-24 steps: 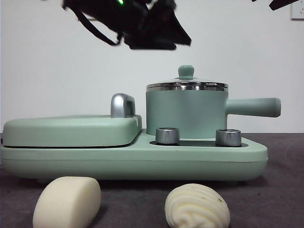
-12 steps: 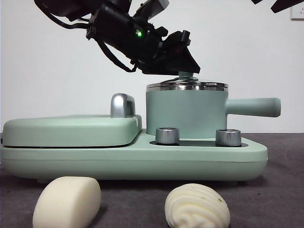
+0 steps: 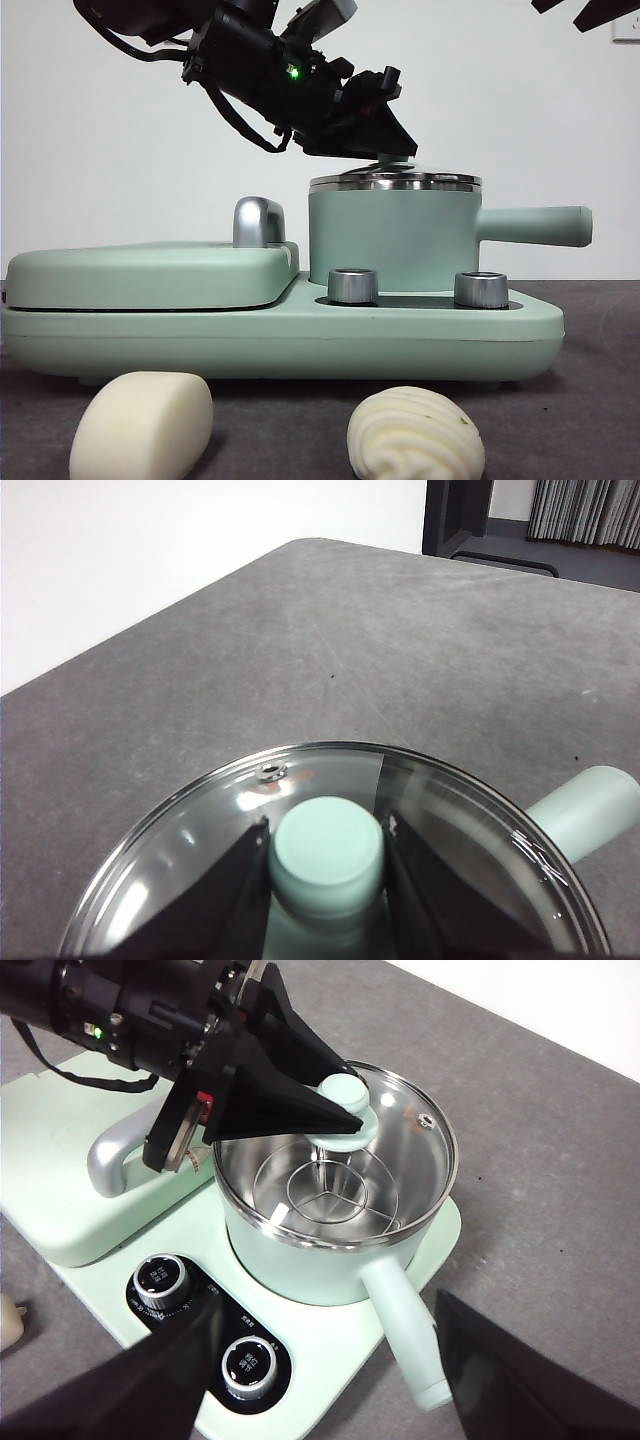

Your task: Put the buns in a small steamer

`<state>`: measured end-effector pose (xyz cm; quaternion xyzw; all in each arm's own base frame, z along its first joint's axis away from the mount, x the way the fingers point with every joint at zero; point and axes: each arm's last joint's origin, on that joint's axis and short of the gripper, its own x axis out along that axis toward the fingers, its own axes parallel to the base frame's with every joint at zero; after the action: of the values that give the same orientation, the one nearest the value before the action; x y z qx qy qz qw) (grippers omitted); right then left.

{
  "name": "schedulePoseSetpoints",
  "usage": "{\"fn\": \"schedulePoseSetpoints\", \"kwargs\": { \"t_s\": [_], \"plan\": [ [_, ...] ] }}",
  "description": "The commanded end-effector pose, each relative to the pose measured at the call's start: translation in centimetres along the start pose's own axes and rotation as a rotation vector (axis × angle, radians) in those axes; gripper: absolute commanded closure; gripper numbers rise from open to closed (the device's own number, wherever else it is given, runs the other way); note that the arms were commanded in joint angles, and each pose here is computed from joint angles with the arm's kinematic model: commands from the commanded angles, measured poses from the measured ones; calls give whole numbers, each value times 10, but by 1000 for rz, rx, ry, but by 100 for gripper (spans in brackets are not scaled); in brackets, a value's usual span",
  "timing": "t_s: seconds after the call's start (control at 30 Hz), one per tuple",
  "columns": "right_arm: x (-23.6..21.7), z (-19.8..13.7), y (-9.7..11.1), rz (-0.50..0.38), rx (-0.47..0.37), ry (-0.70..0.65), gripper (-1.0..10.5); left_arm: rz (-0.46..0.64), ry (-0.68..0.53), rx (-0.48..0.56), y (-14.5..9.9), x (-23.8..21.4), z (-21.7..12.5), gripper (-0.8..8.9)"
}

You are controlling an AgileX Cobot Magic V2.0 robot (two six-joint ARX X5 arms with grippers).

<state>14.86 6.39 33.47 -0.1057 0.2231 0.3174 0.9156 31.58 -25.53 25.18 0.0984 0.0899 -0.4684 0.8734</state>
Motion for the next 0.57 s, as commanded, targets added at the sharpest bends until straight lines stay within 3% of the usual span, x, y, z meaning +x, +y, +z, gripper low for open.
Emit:
{"fn": "schedulePoseSetpoints", "kwargs": {
  "t_s": [0.03,0.27,0.4,0.57],
  "plan": [
    [-2,6,0,0,5,-22,608,-6,-36,5,-1,4,11,806],
    [-2,6,0,0,5,-22,608,5,-91,22,-3,-25,45,806],
    [-2,6,1,4,5,-23,608,13,-62,8,-5,-54,64,806],
    [-2,6,2,27,-15,-26,608,103,38,-114,-4,-102,79,803]
  ]
}}
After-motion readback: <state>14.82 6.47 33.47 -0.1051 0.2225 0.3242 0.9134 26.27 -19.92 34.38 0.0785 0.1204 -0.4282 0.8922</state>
